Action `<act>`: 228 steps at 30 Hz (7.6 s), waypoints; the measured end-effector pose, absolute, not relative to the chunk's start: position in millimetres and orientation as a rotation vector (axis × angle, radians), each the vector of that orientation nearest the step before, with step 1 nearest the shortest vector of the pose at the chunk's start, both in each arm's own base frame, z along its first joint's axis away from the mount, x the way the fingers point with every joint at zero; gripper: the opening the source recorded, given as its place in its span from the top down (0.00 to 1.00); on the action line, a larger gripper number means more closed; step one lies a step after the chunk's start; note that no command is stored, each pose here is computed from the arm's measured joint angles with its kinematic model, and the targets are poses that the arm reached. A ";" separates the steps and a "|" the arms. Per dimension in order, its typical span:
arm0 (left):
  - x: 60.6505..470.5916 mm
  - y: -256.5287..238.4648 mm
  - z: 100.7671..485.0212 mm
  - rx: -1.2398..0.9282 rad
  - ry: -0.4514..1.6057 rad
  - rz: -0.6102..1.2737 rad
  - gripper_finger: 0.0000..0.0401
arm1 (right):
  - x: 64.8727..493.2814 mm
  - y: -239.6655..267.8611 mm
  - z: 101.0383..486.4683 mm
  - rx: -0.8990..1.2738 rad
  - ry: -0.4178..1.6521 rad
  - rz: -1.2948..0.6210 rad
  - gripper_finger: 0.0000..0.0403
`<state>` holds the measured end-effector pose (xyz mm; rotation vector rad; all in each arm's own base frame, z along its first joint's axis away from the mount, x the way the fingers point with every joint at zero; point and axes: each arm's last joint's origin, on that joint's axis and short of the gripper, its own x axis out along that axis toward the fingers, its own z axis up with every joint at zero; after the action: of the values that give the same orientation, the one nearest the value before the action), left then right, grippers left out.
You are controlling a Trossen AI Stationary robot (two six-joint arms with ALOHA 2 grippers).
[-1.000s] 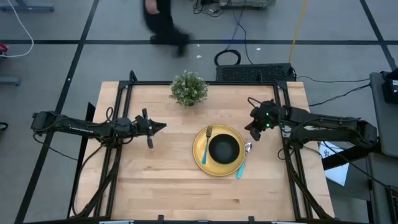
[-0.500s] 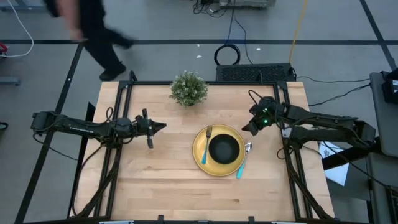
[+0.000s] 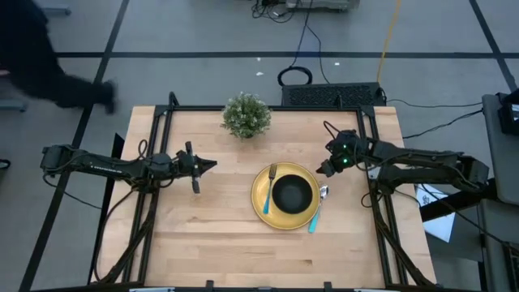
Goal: Set table place
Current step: Adjust the yellow plate, then put the blue spoon into the black bowl on the yellow plate
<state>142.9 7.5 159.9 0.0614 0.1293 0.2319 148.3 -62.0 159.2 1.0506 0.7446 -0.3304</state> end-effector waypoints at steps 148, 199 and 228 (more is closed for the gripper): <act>142.3 7.4 155.6 0.073 0.175 0.230 0.94 | 232.6 -78.7 112.7 1.093 0.771 -0.225 0.94; 142.3 7.5 155.6 0.065 0.174 0.231 0.94 | 225.7 -77.4 109.6 0.950 0.845 -0.235 0.60; 142.1 7.3 154.8 0.056 0.181 0.230 0.94 | 172.7 -64.7 206.6 0.714 0.548 -0.191 0.96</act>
<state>142.1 7.3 154.8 0.0556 0.1811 0.2296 172.7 -64.7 206.6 0.7140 0.5478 -0.1909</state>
